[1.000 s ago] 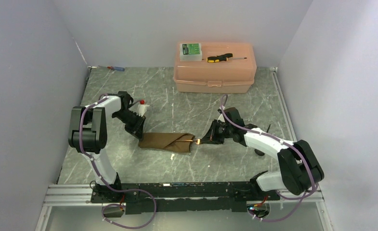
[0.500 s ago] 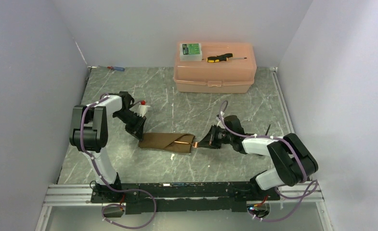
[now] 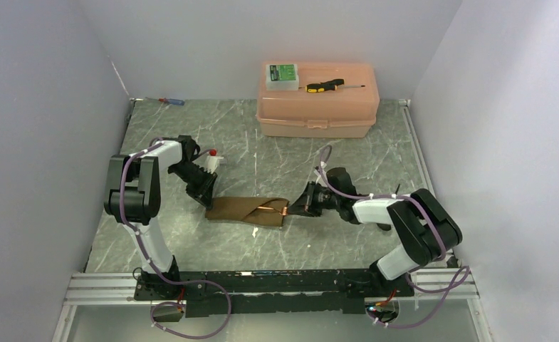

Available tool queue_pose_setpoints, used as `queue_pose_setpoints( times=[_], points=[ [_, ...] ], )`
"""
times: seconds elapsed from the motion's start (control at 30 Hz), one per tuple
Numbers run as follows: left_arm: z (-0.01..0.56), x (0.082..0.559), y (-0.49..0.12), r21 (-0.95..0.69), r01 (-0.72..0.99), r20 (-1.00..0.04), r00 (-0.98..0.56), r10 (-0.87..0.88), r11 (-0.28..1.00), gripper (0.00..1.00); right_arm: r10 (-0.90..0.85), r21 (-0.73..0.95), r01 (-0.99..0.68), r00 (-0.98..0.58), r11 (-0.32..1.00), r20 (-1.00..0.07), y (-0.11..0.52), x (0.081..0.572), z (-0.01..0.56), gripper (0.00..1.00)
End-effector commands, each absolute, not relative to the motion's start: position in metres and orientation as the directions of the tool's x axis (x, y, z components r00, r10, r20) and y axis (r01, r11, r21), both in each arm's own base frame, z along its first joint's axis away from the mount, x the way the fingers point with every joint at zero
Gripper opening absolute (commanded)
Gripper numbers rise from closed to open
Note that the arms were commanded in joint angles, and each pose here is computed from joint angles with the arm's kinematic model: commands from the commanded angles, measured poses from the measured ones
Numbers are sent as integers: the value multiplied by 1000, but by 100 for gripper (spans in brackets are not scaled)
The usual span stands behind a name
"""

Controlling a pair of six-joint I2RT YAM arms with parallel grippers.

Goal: Fold the napkin into a case and place the utensils inside
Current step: Insert the fork into the folded napkin.

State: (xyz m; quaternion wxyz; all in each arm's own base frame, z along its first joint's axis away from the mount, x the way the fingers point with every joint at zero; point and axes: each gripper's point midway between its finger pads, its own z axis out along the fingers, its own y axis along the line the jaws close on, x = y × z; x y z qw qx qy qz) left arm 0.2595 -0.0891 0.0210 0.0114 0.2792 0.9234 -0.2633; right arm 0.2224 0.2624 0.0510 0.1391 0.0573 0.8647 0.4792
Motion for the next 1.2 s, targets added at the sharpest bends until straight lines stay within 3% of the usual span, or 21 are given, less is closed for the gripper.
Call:
queue_pose_setpoints(
  times=[0.0,0.33,0.73,1.17],
  points=[
    [22,260,-93,-485,544,-173,-827,534,685,16,206,858,-127,-944,498,-259,281,238,78,0],
    [21,258,-93,-489,545,-171,-826,537,681,15,212,772,-100,-932,628,-294,273,244,76,0],
    [23,257,-92,-487,548,-171,-823,541,680,15,182,798,-98,-950,595,-252,294,251,60,0],
    [25,257,-92,-484,554,-171,-819,547,678,15,146,759,-142,-943,636,-298,312,258,58,0]
  ],
)
